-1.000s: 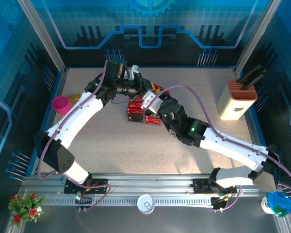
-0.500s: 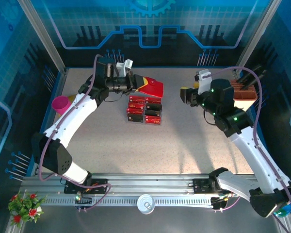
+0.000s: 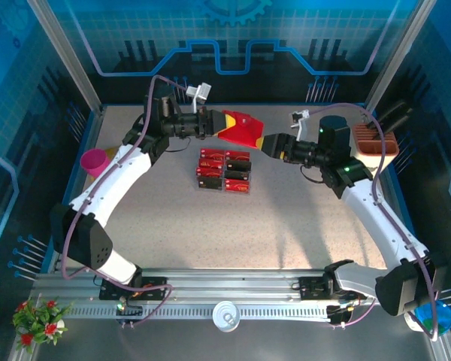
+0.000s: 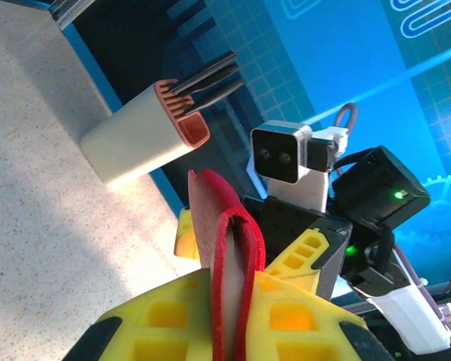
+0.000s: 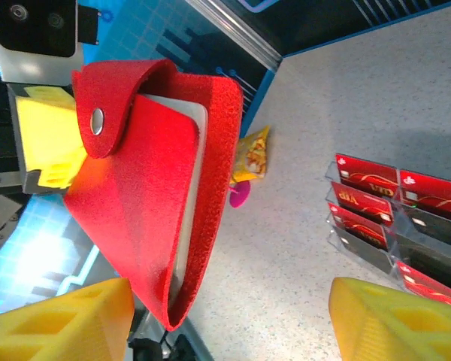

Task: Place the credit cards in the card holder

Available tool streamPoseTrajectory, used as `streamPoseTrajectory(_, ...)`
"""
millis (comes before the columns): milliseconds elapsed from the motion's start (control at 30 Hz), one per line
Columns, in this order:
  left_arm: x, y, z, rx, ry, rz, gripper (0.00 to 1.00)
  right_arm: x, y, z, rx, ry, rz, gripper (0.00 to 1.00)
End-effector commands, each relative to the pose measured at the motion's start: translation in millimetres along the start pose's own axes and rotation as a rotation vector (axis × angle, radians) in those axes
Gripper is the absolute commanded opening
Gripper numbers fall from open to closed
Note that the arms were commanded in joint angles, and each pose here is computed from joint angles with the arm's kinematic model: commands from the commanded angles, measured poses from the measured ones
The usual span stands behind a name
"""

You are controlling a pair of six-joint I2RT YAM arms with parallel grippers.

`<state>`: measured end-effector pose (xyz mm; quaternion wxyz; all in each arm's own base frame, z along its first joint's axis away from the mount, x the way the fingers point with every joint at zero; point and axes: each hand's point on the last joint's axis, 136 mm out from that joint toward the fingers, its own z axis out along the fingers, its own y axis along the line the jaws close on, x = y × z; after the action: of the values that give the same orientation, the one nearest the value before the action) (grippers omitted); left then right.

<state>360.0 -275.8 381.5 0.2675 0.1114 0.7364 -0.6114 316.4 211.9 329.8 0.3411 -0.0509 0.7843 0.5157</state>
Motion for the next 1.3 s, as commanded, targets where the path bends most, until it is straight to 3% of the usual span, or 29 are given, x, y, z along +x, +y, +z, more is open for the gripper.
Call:
streamPoseTrajectory(0, 1.6, 0.0, 2.4, 0.046, 0.02, 0.003, 0.0, -13.7, 9.0, 1.6, -0.113, -0.034, 0.062, 0.7)
streamPoseTrajectory(300, 8.2, 4.8, 4.5, 0.05, 0.039, -0.014, 0.0, -42.8, 12.0, 12.1, -0.237, -0.087, 0.126, 0.64)
streamPoseTrajectory(667, 9.0, 11.4, 4.2, 0.02, 0.035, -0.007, 0.03, -55.3, 22.5, 20.6, -0.363, -0.079, 0.161, 0.0)
streamPoseTrajectory(700, 8.6, 12.3, 3.8, 0.014, 0.032, -0.006, 0.07, -56.1, 22.8, 20.2, -0.363, -0.081, 0.16, 0.0)
streamPoseTrajectory(800, 1.8, 15.5, -2.0, -0.028, -0.01, -0.003, 0.36, -58.0, 21.2, 18.9, -0.341, -0.095, 0.158, 0.0)
streamPoseTrajectory(900, -11.1, 18.2, -16.6, -0.094, -0.096, 0.0, 0.96, -61.4, 17.3, 18.4, -0.305, -0.116, 0.16, 0.0)
streamPoseTrajectory(1100, -36.6, 8.6, -51.7, -0.192, -0.311, -0.002, 0.99, -73.6, 6.3, 19.5, -0.25, -0.187, 0.206, 0.0)
streamPoseTrajectory(1200, -53.2, 28.0, -78.4, -0.237, -0.552, -0.194, 0.99, -80.4, 3.9, 19.3, -0.224, -0.234, 0.225, 0.0)
streamPoseTrajectory(1267, -62.6, 22.7, -89.0, -0.149, -0.639, -0.221, 0.99, -84.5, 0.6, 19.7, -0.191, -0.276, 0.243, 0.0)
